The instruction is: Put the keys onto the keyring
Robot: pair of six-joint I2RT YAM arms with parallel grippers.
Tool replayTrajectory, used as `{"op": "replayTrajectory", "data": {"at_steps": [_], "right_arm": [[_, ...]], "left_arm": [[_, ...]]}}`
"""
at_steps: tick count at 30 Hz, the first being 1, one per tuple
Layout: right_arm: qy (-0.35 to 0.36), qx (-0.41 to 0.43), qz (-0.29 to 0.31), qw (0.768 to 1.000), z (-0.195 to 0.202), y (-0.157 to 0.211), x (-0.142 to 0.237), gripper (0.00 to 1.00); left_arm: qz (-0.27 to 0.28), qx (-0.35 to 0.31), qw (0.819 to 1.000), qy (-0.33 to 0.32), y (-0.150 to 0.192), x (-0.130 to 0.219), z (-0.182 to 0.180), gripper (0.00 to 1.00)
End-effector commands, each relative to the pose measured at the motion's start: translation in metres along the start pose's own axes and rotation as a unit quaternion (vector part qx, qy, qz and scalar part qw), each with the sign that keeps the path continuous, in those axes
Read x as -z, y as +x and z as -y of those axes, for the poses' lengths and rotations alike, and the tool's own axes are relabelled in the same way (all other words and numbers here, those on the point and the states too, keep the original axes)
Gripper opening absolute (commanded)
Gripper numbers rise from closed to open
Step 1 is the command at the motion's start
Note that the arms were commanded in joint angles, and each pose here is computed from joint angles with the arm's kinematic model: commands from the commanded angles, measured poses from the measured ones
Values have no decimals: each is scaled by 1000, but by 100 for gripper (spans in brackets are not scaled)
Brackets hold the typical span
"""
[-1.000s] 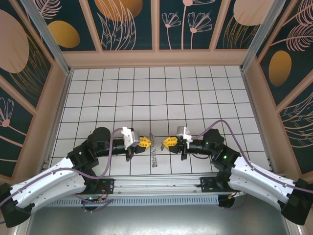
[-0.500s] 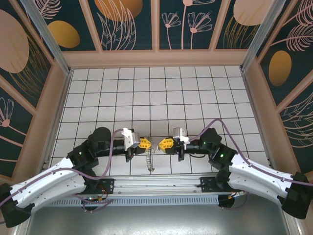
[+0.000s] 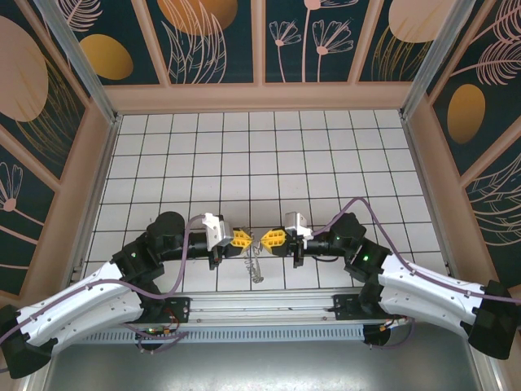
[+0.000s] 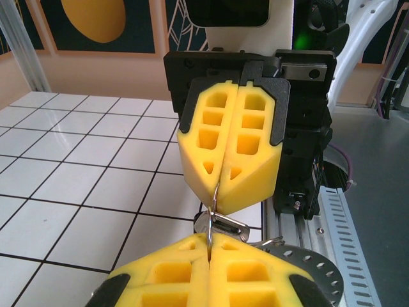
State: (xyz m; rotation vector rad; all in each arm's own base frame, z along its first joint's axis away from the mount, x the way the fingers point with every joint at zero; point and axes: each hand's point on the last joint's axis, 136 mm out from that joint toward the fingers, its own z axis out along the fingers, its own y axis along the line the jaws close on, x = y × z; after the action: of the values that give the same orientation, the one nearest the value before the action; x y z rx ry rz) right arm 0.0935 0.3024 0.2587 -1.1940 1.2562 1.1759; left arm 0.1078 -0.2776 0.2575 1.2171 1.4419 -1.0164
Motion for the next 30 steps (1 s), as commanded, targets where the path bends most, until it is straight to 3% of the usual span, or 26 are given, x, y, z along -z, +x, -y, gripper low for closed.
{"op": "replayTrajectory", "data": {"at_steps": [1, 30], "right_arm": [[4, 33, 38, 999, 1, -28, -2, 0], [8, 35, 35, 999, 2, -26, -5, 0]], "left_arm": [[29, -21, 999, 9, -22, 2, 4, 0], [26, -16, 999, 12, -20, 0, 4, 0]]}}
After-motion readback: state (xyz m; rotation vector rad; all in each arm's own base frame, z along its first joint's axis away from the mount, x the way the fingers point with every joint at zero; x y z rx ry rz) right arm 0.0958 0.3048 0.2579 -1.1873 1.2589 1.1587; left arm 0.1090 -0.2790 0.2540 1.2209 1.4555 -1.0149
